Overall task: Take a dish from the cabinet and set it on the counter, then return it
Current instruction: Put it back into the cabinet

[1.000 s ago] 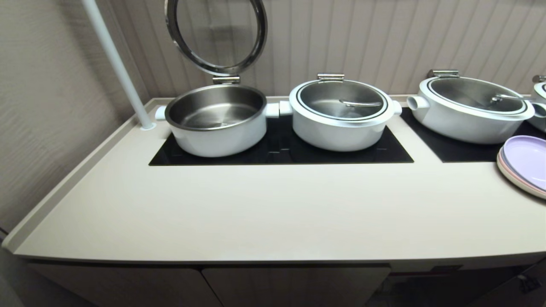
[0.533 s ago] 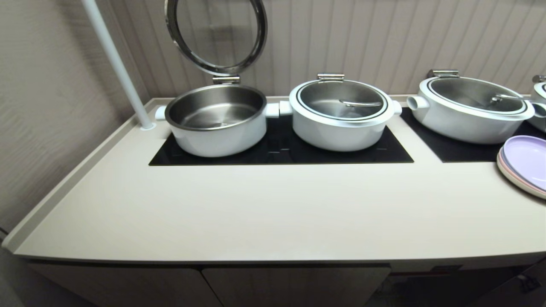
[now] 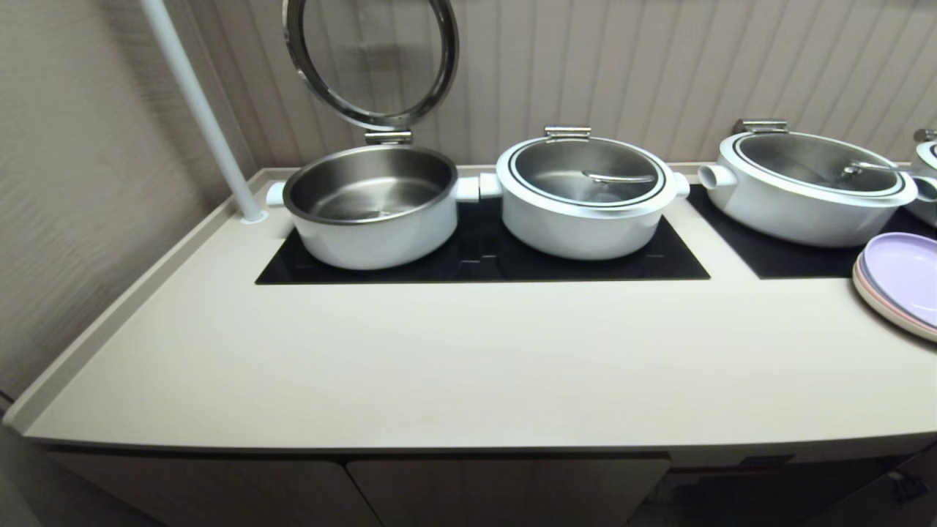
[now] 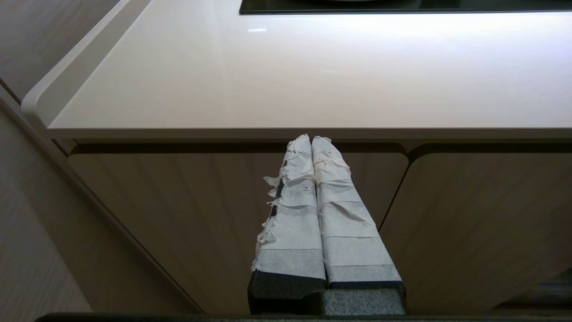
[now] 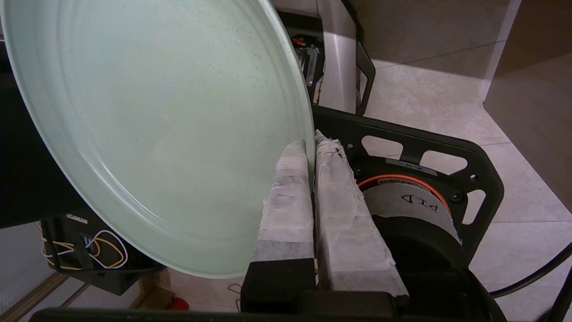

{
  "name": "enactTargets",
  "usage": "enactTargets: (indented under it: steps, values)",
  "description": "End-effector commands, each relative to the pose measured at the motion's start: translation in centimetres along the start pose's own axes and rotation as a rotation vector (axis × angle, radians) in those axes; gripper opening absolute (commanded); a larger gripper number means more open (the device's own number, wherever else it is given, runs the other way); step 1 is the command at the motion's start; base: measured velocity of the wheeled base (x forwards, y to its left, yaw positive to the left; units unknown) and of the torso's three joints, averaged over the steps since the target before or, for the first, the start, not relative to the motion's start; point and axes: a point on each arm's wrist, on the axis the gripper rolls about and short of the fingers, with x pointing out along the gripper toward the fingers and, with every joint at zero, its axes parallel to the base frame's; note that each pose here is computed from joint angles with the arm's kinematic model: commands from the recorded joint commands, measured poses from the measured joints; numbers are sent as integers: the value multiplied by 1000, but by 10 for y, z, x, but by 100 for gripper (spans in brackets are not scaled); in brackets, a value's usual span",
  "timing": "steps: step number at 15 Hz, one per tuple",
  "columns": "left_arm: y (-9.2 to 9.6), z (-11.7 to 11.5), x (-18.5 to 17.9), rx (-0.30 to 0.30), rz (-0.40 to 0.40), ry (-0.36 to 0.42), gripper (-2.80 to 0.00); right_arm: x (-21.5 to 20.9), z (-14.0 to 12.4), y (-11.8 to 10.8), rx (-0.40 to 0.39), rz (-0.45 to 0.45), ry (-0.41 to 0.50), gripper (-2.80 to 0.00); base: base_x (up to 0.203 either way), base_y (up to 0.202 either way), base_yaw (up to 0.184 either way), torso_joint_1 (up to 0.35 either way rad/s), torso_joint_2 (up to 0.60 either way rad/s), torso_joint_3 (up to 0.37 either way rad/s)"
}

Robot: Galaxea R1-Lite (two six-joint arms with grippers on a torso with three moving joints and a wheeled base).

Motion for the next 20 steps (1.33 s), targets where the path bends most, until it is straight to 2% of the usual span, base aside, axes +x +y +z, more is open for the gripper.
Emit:
enactTargets:
  steps: [1, 7, 14, 20]
  values:
    - [0, 0, 0, 0, 0, 0, -280, 0, 0, 0, -2, 2, 6, -280, 0, 0, 0, 0, 0, 0]
    - [0, 0, 0, 0, 0, 0, -280, 0, 0, 0, -8, 3, 8, -280, 0, -9, -1, 0, 0, 0]
    - [0, 0, 0, 0, 0, 0, -280, 0, 0, 1, -8, 4, 8, -280, 0, -181, 0, 1, 1, 2]
    - [0, 0, 0, 0, 0, 0, -280, 0, 0, 1, -8, 5, 7, -280, 0, -27, 1, 1, 1, 0]
